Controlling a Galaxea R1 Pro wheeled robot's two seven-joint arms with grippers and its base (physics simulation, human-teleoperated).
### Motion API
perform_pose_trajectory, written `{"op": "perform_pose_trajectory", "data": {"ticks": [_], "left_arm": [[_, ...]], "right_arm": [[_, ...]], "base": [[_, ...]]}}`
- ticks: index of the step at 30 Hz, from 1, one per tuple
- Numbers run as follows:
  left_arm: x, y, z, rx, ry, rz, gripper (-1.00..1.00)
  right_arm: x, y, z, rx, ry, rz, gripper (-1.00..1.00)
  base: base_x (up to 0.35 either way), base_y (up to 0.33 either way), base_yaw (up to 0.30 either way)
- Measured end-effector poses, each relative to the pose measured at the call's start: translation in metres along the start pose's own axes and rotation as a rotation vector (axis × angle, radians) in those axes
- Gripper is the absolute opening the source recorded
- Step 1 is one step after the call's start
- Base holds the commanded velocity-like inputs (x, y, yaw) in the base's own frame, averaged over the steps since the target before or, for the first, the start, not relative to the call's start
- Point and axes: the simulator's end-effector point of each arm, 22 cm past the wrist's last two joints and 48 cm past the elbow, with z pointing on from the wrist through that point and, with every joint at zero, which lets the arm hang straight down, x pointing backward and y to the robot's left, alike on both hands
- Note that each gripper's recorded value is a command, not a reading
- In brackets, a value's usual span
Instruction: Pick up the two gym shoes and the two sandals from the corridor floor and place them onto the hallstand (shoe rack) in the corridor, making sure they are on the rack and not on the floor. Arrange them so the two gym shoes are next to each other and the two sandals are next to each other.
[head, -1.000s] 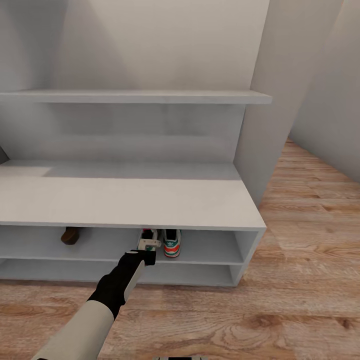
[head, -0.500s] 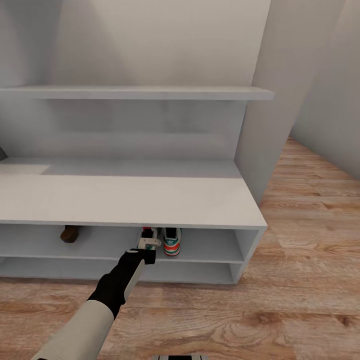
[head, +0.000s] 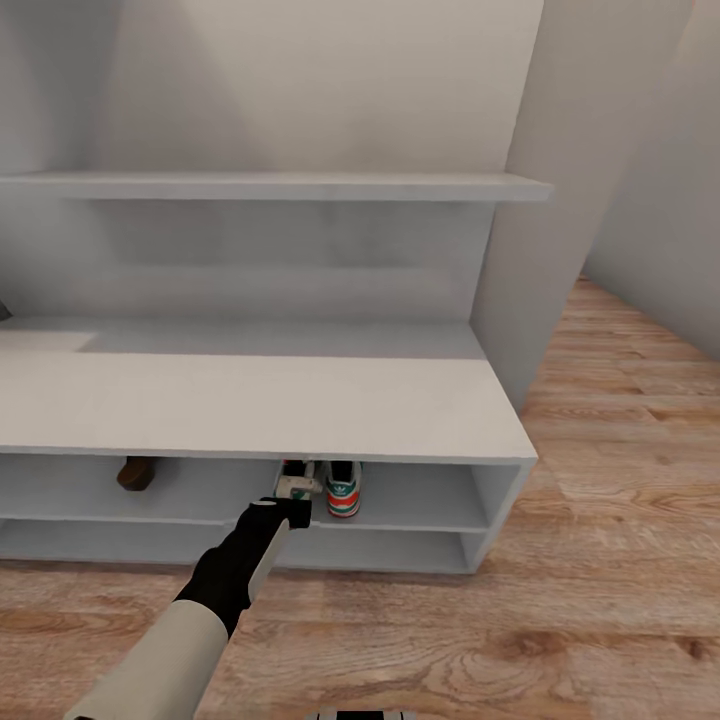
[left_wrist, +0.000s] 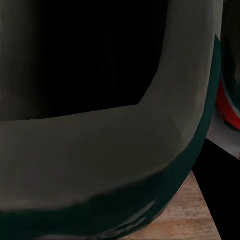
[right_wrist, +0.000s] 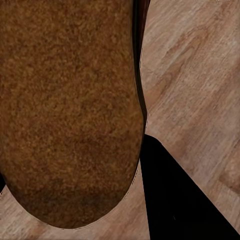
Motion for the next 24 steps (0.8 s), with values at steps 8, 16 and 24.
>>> {"op": "perform_pose_trajectory", "data": {"ticks": [8, 16, 24], "left_arm": [[0.0002, 0.0, 0.0002, 0.0, 0.0, 0.0, -1.0], [0.0001, 0.0001, 0.0, -0.001, 0.0, 0.001, -1.0], [0.0003, 0.0, 0.0002, -0.001, 0.001, 0.002, -1.0]], "right_arm": [[0.0001, 0.0, 0.0002, 0.0, 0.0, 0.0, -1.0], [0.0001, 0.0, 0.0001, 0.0, 0.0, 0.0, -1.0], [0.0001, 0.0001, 0.0002, 0.0, 0.0, 0.0, -1.0]], "base": [[0.103, 0.0, 0.0], [0.061, 0.0, 0.0], [0.021, 0.0, 0.0]]}}
